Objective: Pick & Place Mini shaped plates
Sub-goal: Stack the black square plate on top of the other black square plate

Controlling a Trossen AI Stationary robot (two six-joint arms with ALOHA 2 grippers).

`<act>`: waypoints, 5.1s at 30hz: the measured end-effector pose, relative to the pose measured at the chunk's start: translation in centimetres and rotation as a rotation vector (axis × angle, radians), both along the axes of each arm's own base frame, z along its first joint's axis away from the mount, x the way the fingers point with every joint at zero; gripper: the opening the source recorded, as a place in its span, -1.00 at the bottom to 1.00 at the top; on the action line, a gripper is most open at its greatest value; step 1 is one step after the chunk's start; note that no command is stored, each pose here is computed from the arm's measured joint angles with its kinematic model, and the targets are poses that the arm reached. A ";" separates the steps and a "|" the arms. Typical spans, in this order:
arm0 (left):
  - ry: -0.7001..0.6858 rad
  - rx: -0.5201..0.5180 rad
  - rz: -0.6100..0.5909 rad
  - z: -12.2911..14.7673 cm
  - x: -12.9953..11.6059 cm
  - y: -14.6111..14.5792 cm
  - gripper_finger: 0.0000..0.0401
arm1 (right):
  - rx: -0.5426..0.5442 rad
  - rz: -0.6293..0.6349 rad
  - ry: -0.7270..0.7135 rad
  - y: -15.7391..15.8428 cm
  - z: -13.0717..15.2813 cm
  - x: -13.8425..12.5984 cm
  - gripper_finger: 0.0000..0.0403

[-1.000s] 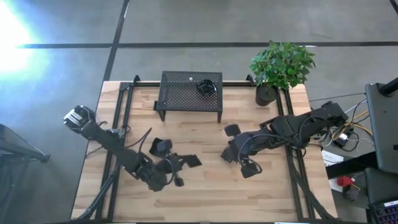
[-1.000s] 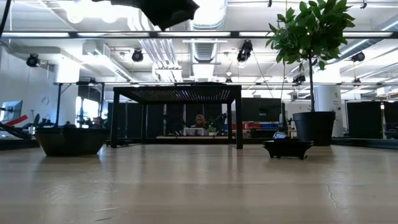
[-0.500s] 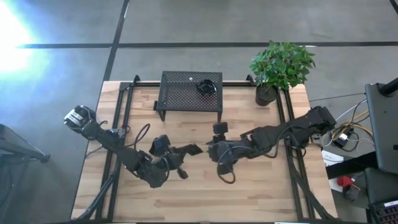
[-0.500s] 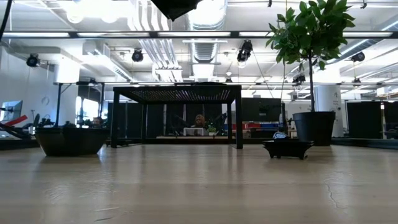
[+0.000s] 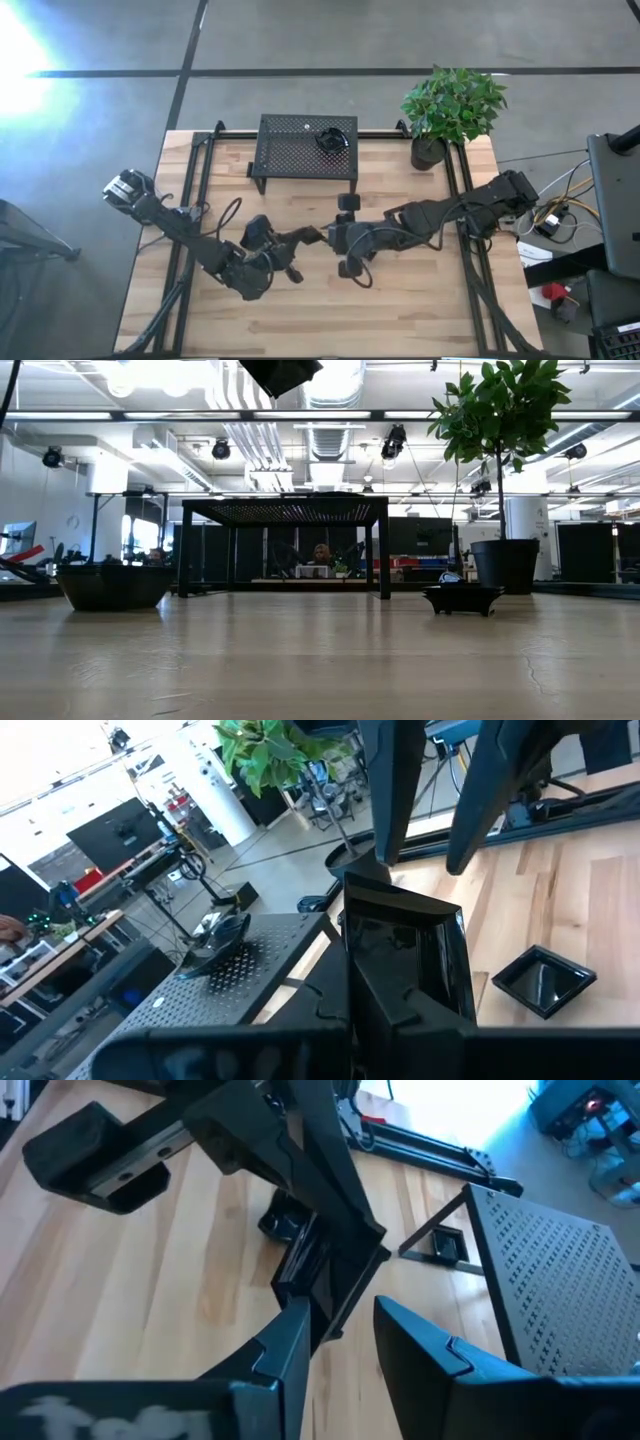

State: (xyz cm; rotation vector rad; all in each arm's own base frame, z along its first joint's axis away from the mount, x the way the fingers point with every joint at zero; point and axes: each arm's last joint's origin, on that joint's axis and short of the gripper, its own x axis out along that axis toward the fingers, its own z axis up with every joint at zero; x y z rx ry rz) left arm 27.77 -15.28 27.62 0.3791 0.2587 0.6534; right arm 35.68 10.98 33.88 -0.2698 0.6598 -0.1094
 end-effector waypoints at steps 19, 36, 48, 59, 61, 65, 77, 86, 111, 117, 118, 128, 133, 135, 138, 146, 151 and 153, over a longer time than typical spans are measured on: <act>-0.015 0.011 -0.034 0.6 0.2 -0.2 -1.00 | 0.012 -0.026 0.010 -0.3 -0.9 0.8 -0.50; -0.024 -0.003 -0.056 0.7 0.3 -0.3 -1.00 | 0.013 -0.038 0.015 -0.5 -1.0 0.7 -0.96; -0.025 -0.014 -0.077 0.7 0.4 -0.3 -0.59 | 0.011 -0.037 0.044 -0.6 -0.9 0.3 -0.96; -0.030 -0.010 -0.060 0.8 0.2 -0.3 -0.52 | 0.064 -0.113 0.152 -1.7 0.7 -3.3 -0.96; -0.030 -0.010 -0.061 0.8 0.2 -0.3 -0.52 | 0.080 -0.140 0.199 -2.0 0.8 -4.3 -0.96; -0.031 -0.011 -0.061 0.8 0.2 -0.3 -0.52 | 0.149 -0.167 0.299 -2.2 0.6 -5.5 -0.96; -0.032 -0.013 -0.064 0.8 0.2 -0.3 -0.52 | 0.279 -0.147 0.474 -2.0 -5.1 -5.9 -0.96; -0.031 -0.013 -0.065 0.8 0.2 -0.3 -0.52 | 0.418 -0.291 0.521 -4.8 -10.3 -5.9 -0.96; -0.041 -0.026 -0.065 0.8 0.2 -0.3 -0.52 | 0.620 -0.443 0.542 -6.9 -15.9 -7.2 -0.96; -0.041 -0.026 -0.065 0.8 0.2 -0.3 -0.52 | 0.627 -0.479 0.569 -7.0 -16.8 -7.9 -0.96; -0.040 -0.026 -0.065 0.8 0.2 -0.3 -0.52 | 0.629 -0.477 0.565 -7.0 -16.8 -7.8 -0.96; -0.041 -0.025 -0.062 0.8 0.2 -0.3 -0.52 | 0.627 -0.472 0.563 -7.0 -16.6 -7.7 -0.93; -0.041 -0.025 -0.063 0.8 0.2 -0.3 -0.52 | 0.626 -0.471 0.564 -7.0 -16.6 -7.7 -0.77; -0.041 -0.025 -0.063 0.8 0.2 -0.3 -0.52 | 0.625 -0.468 0.563 -7.0 -16.4 -7.6 -0.70; -0.041 -0.025 -0.062 0.8 0.2 -0.3 -0.52 | 0.617 -0.453 0.562 -7.0 -15.7 -7.3 -0.62; -0.040 -0.025 -0.063 0.8 0.2 -0.3 -0.52 | 0.606 -0.461 0.587 -6.9 -14.0 -7.0 -0.56; -0.051 -0.030 -0.044 0.9 0.2 -0.2 -0.52 | 0.581 -0.458 0.624 -6.9 -12.7 -7.1 -0.60; -0.082 -0.059 -0.021 1.1 0.0 -0.1 -0.52 | 0.563 -0.437 0.603 -6.7 -11.9 -7.1 -0.62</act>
